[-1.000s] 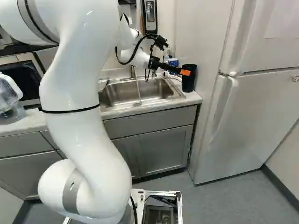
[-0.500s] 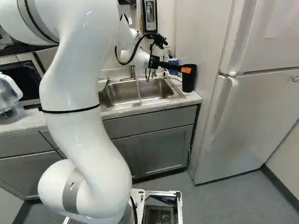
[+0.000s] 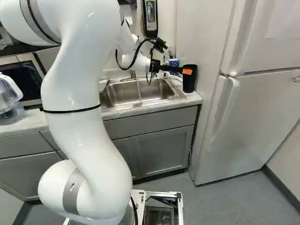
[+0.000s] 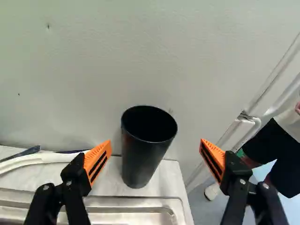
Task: Rinse the cup and place it in the tray
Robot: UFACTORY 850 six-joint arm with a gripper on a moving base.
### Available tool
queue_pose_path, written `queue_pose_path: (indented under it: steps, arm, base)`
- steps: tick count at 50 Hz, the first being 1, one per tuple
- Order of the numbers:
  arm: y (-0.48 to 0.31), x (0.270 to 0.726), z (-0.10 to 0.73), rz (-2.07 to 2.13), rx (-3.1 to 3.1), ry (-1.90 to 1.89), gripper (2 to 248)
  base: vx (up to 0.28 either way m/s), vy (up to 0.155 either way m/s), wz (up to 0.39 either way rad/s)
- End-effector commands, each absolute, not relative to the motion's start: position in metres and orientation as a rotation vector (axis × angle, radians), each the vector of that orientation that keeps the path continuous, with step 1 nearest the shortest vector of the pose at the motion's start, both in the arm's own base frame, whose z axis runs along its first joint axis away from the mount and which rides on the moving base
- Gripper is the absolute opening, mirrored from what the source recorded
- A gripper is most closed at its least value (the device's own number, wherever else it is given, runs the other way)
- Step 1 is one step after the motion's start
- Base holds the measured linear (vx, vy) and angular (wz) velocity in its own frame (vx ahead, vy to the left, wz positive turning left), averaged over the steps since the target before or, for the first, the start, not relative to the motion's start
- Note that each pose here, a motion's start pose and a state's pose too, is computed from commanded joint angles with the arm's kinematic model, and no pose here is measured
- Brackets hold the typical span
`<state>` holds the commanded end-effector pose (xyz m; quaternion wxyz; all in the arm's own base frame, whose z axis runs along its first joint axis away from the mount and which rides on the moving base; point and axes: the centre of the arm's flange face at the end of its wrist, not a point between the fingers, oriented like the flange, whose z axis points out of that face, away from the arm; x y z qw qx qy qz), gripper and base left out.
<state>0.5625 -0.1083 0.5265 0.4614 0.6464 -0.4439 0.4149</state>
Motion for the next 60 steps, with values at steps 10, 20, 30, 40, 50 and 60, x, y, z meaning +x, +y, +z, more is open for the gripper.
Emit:
queue_pose_path:
  steps: [10,20,30,40,50,60]
  arm:
    - [-0.109,0.564,0.512,0.998,1.591,-1.065,247]
    - [-0.109,0.565,0.498,0.973,1.601,-1.047,247]
    - [-0.118,0.571,0.496,0.965,1.589,-1.06,247]
    - [-0.132,0.579,0.496,0.958,1.57,-1.082,247]
    - [-0.138,0.581,0.496,0.955,1.563,-1.09,247]
    - [-0.138,0.581,0.496,0.955,1.563,-1.09,247]
  base:
    - [0.0,0.0,0.0]
    - [0.0,0.0,0.0]
    - [0.0,0.0,0.0]
    - [0.0,0.0,0.0]
    - [0.0,0.0,0.0]
    - [0.0,0.0,0.0]
